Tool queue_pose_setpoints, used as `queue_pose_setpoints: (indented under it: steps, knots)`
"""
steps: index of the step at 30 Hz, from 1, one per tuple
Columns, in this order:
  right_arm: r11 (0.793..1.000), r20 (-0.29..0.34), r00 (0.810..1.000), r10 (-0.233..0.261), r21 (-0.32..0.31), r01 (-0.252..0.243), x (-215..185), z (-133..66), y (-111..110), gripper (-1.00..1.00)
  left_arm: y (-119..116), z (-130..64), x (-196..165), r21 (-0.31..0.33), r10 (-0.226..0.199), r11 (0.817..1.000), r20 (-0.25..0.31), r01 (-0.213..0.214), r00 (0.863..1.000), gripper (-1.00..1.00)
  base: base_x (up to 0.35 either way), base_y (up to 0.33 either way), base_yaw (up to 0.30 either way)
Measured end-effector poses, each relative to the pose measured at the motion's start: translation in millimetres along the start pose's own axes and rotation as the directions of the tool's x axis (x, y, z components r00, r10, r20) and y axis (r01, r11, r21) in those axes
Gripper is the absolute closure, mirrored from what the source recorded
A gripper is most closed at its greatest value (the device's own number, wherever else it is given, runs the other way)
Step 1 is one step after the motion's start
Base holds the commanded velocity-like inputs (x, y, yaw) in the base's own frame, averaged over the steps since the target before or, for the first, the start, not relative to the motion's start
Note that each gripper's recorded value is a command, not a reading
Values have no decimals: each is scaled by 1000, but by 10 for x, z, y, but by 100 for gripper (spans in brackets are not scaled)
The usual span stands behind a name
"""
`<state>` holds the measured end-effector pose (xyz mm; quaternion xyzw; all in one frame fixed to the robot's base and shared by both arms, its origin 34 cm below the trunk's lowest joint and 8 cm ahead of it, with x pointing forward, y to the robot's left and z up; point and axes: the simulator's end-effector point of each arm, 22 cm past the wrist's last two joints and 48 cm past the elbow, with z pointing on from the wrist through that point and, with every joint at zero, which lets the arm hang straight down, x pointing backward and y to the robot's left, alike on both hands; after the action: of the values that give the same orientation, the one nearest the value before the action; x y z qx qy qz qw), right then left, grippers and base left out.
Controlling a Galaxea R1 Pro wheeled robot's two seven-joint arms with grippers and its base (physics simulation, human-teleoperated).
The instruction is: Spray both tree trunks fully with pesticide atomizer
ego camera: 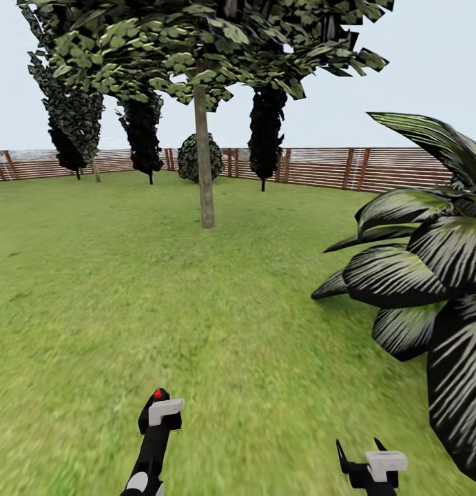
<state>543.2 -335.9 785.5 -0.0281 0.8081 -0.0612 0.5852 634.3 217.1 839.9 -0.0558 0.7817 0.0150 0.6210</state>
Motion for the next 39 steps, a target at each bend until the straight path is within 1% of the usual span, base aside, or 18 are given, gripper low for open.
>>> queue_pose_setpoints:
  steps: [12, 24, 39]
  knots:
    - [1000, 0, 1000, 0, 0, 0, -1, 1, 0, -100, 0, 0, -1, 0, -1, 1000, 0, 1, 1000, 100, 350, 11, 9]
    - [1000, 0, 1000, 0, 0, 0, 0, 1, 0, -100, 3, 0, -2, -1, -1, 1000, 0, 1, 1000, 100, 350, 77, 192]
    - [1000, 0, 1000, 0, 0, 0, -1, 1, 0, -100, 1, 0, -2, 0, -1, 1000, 0, 1, 1000, 100, 350, 81, 17]
